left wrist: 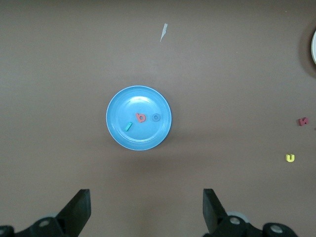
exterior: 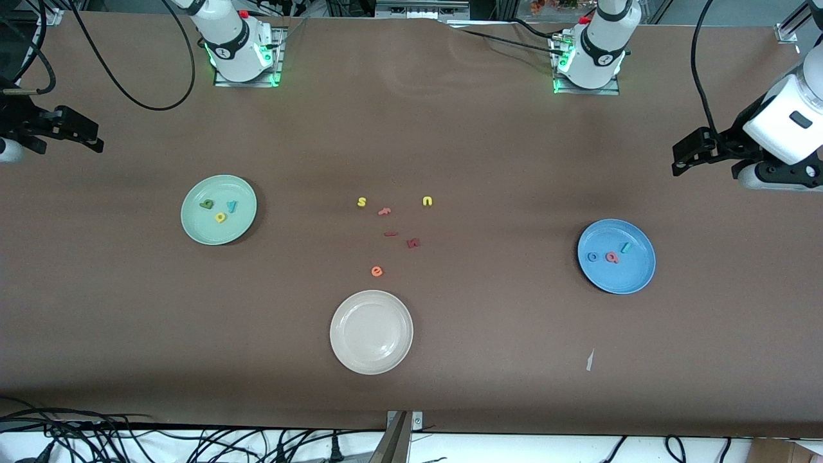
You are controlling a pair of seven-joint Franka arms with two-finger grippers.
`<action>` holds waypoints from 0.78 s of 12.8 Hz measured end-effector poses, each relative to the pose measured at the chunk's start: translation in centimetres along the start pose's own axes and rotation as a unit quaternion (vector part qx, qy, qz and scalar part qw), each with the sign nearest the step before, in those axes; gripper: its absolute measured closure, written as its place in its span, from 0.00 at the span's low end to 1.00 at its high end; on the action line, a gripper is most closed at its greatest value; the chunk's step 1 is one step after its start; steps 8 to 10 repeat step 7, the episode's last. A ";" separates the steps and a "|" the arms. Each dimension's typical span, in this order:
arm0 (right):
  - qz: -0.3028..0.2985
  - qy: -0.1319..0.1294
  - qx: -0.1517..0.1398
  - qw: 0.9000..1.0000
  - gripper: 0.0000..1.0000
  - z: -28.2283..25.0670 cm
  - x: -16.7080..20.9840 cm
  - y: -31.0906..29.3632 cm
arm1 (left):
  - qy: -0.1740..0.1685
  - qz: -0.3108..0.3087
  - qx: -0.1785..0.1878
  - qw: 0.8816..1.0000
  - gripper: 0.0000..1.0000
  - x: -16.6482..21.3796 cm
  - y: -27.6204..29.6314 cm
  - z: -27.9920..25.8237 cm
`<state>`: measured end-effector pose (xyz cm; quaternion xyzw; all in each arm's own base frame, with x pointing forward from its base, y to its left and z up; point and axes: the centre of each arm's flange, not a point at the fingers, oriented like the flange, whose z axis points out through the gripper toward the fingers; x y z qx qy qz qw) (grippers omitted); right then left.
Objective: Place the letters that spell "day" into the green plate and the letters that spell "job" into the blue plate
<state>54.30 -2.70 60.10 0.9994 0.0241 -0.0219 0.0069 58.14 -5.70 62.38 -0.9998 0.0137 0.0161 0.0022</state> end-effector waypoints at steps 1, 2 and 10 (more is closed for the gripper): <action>0.000 0.000 0.000 1.000 0.00 0.0 0.0 0.0 | -0.001 -0.002 0.000 1.000 0.00 0.1 -0.2 0.1; 0.000 0.000 0.000 1.000 0.00 0.0 0.0 0.0 | -0.002 -0.004 0.001 1.000 0.00 0.2 -0.4 0.1; 0.000 0.000 0.000 1.000 0.00 0.0 0.0 0.0 | -0.017 -0.007 0.002 1.000 0.00 -0.1 -0.7 0.3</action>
